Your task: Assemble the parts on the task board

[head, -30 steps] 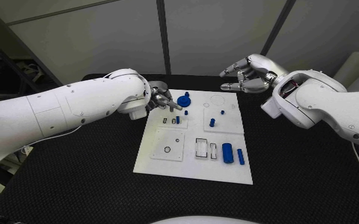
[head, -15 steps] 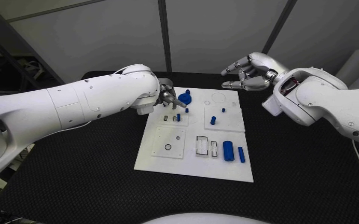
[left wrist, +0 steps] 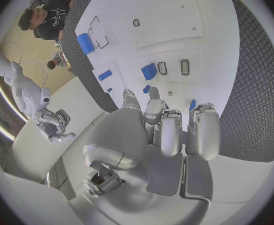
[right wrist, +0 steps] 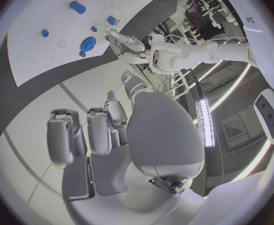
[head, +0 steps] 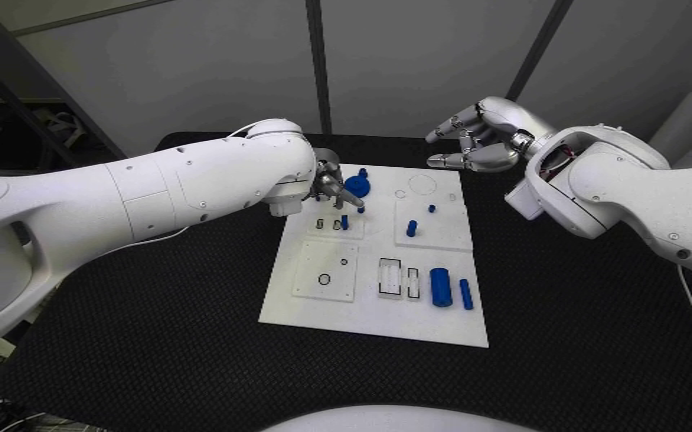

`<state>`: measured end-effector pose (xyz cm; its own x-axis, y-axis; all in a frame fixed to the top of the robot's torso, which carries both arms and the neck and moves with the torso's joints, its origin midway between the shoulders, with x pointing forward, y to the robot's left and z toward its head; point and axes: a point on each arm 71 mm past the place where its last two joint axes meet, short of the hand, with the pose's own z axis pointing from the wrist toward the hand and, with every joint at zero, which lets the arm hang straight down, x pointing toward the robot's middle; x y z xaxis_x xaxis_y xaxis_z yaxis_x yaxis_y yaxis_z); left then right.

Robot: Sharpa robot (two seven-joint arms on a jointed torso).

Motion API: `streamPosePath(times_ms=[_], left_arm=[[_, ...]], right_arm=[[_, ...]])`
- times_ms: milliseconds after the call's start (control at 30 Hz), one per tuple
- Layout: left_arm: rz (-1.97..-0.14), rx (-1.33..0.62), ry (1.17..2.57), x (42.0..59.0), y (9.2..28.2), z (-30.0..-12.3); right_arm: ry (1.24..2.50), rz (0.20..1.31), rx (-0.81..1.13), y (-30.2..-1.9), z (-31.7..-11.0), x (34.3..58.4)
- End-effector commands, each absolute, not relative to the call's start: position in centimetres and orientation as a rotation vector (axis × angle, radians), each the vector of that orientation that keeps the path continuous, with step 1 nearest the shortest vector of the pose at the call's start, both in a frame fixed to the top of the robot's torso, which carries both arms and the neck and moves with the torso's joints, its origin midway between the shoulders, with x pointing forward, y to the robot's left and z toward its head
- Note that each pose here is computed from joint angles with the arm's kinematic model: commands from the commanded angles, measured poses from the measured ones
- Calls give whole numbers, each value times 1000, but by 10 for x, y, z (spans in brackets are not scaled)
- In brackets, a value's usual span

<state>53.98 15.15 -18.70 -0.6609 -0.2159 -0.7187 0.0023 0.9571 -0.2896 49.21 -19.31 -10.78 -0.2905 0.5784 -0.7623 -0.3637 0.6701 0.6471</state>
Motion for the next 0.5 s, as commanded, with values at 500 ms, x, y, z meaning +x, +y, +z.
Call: streamPosePath(times_ms=[500], left_arm=[[-265,-106,2339,540,151,-193]], right_arm=[[1630,913,145,-189,-107,492]])
